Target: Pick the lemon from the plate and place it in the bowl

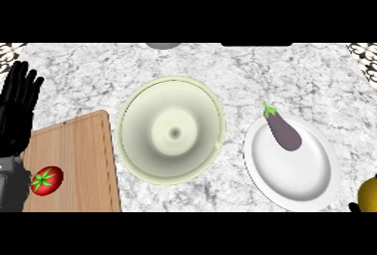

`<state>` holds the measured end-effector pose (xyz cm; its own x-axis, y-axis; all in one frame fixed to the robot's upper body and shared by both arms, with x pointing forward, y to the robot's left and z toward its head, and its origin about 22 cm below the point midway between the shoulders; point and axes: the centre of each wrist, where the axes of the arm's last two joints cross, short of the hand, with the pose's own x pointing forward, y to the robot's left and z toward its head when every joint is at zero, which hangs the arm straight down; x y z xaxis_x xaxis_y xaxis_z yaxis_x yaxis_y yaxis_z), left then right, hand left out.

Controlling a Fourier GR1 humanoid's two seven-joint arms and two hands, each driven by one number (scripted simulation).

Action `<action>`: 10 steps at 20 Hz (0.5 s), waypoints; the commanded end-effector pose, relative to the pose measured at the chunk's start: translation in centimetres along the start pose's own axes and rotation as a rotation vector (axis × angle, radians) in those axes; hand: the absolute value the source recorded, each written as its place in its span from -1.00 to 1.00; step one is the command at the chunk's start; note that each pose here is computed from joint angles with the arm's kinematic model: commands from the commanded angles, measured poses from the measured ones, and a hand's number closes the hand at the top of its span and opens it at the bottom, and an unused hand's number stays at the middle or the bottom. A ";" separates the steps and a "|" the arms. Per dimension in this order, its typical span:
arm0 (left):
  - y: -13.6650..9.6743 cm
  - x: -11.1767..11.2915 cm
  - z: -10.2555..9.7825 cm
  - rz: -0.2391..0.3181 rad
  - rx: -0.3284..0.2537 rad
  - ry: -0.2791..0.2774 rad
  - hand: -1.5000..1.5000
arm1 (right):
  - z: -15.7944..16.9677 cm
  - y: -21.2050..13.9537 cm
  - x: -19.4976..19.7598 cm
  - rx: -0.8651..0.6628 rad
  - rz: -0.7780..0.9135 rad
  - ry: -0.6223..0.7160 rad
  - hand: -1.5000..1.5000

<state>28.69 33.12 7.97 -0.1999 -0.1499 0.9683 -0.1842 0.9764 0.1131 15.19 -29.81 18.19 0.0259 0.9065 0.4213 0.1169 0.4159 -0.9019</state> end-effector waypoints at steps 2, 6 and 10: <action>-0.6 0.7 -1.0 -0.003 -0.023 -0.009 0.00 | 1.5 -2.1 5.7 -0.041 -0.125 -0.148 1.00; 0.1 0.1 -0.8 -0.002 -0.036 -0.013 0.00 | -0.8 -1.4 9.8 -0.002 -0.144 -0.129 1.00; -1.2 0.2 -1.4 0.001 -0.032 -0.004 0.00 | -4.0 -0.7 15.7 0.077 -0.109 -0.134 1.00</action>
<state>29.83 32.57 8.56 -0.2034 -0.1477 0.9679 -0.1602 0.9803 0.1160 19.54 -20.46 22.90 -0.0813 0.8440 0.5301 0.0407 0.5342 -0.8444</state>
